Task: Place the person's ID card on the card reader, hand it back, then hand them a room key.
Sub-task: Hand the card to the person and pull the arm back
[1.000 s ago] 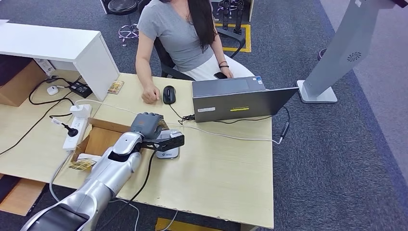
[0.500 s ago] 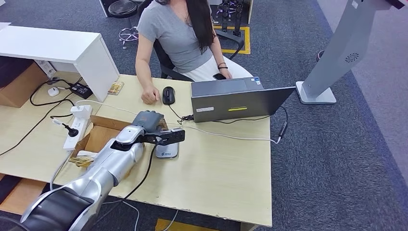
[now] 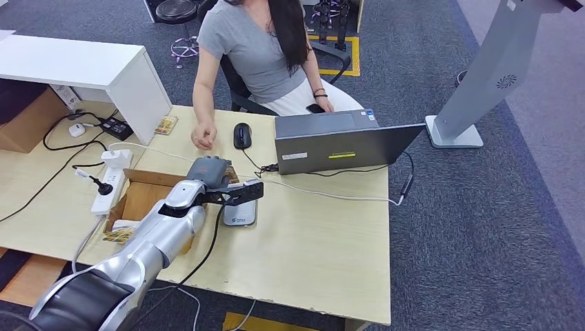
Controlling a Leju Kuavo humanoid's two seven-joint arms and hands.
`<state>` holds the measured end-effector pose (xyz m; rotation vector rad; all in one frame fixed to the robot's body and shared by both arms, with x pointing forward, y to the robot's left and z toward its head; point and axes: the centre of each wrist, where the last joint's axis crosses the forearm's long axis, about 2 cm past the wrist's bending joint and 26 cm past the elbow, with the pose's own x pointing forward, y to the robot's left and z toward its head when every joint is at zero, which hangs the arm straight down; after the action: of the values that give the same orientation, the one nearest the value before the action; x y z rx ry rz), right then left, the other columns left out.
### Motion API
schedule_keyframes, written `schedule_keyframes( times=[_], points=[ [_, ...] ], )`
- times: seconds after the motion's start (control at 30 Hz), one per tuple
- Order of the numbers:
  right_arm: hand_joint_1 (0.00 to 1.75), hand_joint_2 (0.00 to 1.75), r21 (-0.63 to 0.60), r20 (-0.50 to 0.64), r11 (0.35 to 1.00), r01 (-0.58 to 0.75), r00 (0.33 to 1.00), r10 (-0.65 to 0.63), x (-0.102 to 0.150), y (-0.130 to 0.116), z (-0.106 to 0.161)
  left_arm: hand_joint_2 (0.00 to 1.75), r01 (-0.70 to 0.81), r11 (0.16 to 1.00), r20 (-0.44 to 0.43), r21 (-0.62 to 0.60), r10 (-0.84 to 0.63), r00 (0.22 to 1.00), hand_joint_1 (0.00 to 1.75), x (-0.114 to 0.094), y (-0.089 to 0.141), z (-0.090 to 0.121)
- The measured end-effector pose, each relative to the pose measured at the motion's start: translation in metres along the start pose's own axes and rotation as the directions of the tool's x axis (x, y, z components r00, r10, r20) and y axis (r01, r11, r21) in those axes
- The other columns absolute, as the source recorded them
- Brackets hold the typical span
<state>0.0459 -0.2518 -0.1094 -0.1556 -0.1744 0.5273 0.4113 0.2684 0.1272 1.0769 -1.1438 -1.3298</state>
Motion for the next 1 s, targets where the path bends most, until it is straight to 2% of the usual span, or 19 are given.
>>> schedule_keyframes(
  times=[0.33,0.43,0.5,0.6,0.8,1.0],
  points=[
    [0.0,0.0,0.0,0.001,1.0,0.0,1.0,0.0,0.0,0.0,0.0,1.75,-0.001,1.0,0.0,0.024,0.001,1.0,1.75,0.0,-0.001,0.001],
    [0.0,0.0,0.0,0.004,1.0,-0.002,1.0,0.002,0.0,0.0,0.0,1.75,-0.006,0.985,0.014,0.175,0.004,1.0,1.75,-0.003,0.003,0.003],
    [0.0,0.0,0.0,0.008,1.0,-0.007,1.0,0.007,0.0,0.0,0.0,1.75,-0.005,0.954,0.031,0.298,-0.005,0.999,1.75,-0.009,0.013,0.003],
    [0.0,0.0,0.0,0.011,1.0,-0.016,1.0,0.016,0.0,0.001,0.0,1.75,0.005,0.909,0.048,0.417,-0.028,0.998,1.75,-0.022,0.033,0.003],
    [0.0,0.0,0.0,0.02,1.0,-0.029,0.999,0.029,0.0,0.001,0.0,1.75,0.052,0.837,0.032,0.545,-0.082,0.996,1.75,-0.043,0.063,0.005],
    [0.0,0.0,0.0,0.026,0.999,-0.033,0.999,0.033,0.0,0.001,0.0,1.75,0.076,0.802,0.008,0.593,-0.1,0.995,1.75,-0.057,0.073,0.007]
  ],
)
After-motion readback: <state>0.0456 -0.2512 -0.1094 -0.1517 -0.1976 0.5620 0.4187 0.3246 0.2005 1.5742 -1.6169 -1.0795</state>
